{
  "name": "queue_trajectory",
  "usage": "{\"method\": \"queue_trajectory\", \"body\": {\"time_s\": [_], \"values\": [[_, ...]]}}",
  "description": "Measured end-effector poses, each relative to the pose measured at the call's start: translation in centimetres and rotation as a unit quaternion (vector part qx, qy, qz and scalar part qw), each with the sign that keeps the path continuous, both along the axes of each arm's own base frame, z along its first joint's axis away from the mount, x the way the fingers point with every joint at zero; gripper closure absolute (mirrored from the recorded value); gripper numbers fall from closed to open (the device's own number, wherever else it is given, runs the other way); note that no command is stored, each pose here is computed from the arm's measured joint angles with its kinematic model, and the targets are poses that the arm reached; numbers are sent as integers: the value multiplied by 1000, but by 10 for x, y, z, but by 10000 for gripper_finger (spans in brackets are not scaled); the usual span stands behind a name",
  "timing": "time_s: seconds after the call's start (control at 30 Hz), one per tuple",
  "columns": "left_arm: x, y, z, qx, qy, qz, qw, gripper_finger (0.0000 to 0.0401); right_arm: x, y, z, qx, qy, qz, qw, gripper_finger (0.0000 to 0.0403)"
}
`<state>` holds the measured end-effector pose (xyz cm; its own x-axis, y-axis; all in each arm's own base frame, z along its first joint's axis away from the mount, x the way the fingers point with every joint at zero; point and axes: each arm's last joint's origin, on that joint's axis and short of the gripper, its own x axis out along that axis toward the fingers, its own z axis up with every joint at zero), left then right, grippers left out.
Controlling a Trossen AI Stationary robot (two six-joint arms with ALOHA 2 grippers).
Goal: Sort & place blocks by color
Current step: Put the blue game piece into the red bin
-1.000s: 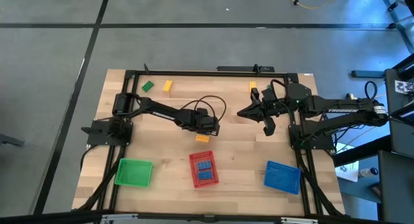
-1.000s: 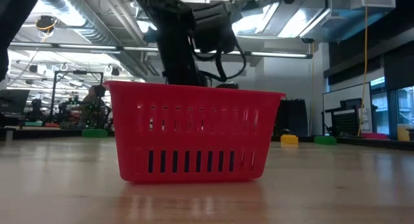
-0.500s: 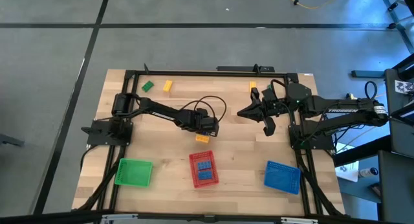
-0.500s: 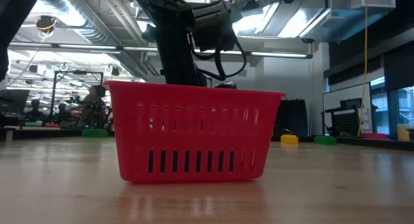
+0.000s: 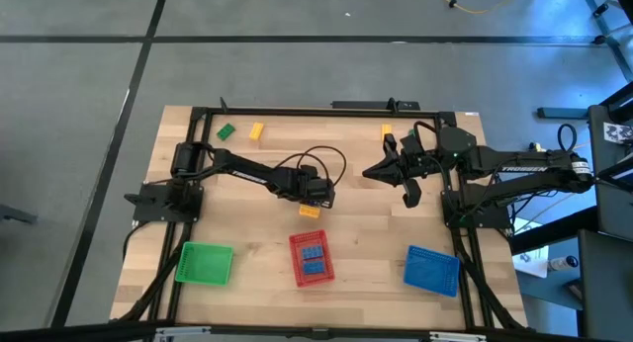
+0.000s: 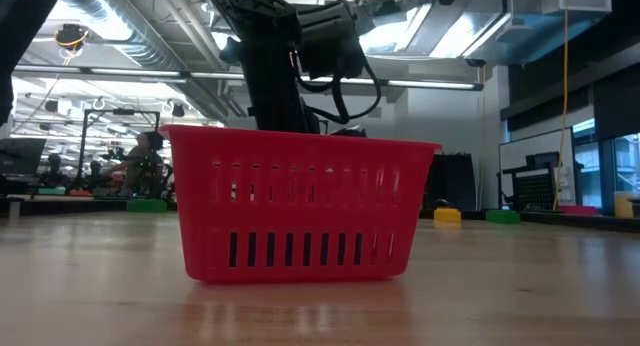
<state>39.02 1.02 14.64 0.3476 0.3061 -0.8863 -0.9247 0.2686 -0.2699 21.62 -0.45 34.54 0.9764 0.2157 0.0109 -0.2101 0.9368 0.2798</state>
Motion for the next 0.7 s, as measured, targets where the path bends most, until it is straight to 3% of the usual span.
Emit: {"method": "queue_trajectory", "body": {"time_s": [0.33,0.53,0.7], "values": [[-3,7,18,22,-13,-13,1000,272,0,0,0,-1,-2,0,1000,403],[-14,17,55,60,-32,-39,997,272,0,0,1,-2,-6,-1,1000,403],[-32,24,96,120,-46,-63,990,273,0,0,2,-2,-10,-2,1000,403]]}}
